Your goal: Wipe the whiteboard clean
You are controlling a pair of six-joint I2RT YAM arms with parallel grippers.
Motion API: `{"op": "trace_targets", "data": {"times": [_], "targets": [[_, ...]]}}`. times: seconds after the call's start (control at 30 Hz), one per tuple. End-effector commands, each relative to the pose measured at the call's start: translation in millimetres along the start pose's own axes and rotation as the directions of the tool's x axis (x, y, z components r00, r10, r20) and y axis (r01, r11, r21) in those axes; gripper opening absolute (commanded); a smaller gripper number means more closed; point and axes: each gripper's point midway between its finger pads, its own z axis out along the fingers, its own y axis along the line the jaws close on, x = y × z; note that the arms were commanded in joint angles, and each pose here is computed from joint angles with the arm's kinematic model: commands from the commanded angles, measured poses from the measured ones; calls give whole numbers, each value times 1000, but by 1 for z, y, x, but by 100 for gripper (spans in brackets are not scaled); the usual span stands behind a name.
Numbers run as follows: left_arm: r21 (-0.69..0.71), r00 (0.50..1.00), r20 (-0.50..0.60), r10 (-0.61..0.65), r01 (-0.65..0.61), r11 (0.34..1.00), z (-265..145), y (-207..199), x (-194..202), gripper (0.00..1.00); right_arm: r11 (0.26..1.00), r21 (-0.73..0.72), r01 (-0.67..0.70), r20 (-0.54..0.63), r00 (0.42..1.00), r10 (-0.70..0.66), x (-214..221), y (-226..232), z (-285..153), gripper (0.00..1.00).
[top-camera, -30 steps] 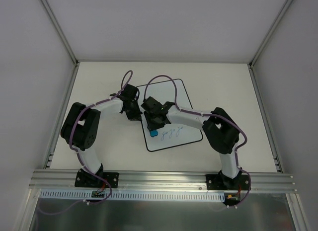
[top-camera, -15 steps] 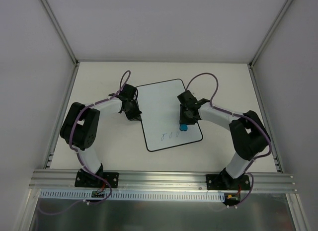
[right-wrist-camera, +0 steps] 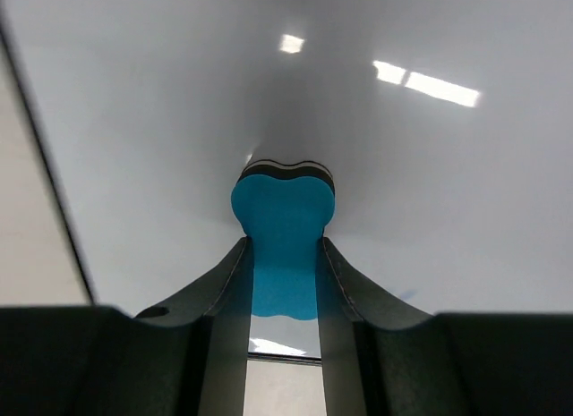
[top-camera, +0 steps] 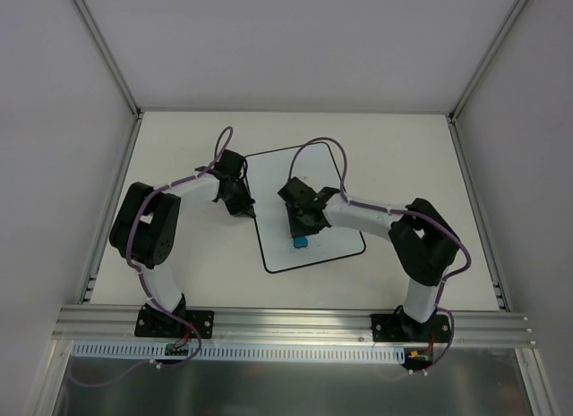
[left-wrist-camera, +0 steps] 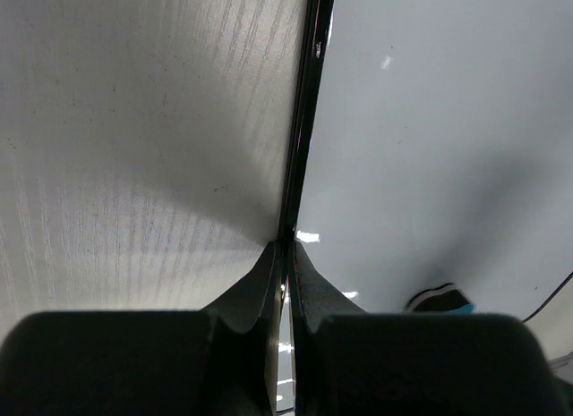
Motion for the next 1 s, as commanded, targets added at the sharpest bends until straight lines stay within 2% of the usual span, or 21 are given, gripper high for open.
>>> {"op": "trace_targets", "data": {"times": [0.0, 0.1, 0.2, 0.3, 0.33, 0.5, 0.63, 0.73, 0.8, 0.9, 0.97], "targets": [[-70, 999, -31, -35, 33, 997, 12, 17, 6, 0, 991, -121, 57, -86, 994, -67, 23, 58, 3, 0], [-74, 999, -28, -36, 34, 997, 12, 18, 6, 0, 982, -167, 93, -97, 989, -110, 30, 84, 4, 1], [-74, 999, -23, -33, 31, 997, 11, 19, 5, 0, 988, -131, 81, -85, 992, -92, 30, 72, 3, 0], [-81, 999, -21, -27, 25, 996, 11, 21, 6, 0, 999, -48, 15, -66, 998, -18, 29, 31, 0, 0], [-80, 999, -20, -25, 23, 997, 10, 20, 5, 0, 999, 25, -27, -73, 997, 29, 34, 0, 5, 0], [-81, 1000, -21, -17, 16, 997, 11, 21, 4, 0, 970, 200, -139, -15, 989, 144, 37, -85, -14, 0], [-80, 1000, -15, -16, 15, 997, 11, 21, 2, 0, 937, 261, -231, 39, 973, 229, 33, -131, -29, 0], [-78, 1000, -16, -12, 10, 997, 10, 20, 2, 0, 934, 259, -245, 52, 970, 239, 28, -135, -31, 0], [-75, 1000, -18, -12, 10, 997, 10, 20, 3, 0, 945, 223, -237, 19, 971, 239, 28, -124, -22, 0], [-74, 1000, -17, -13, 12, 997, 10, 19, 3, 0, 969, 138, -206, -5, 978, 208, 22, -91, -11, 0], [-73, 1000, -16, -16, 15, 997, 9, 19, 2, 0, 988, 63, -143, 3, 990, 143, 9, -52, -14, 0]]}}
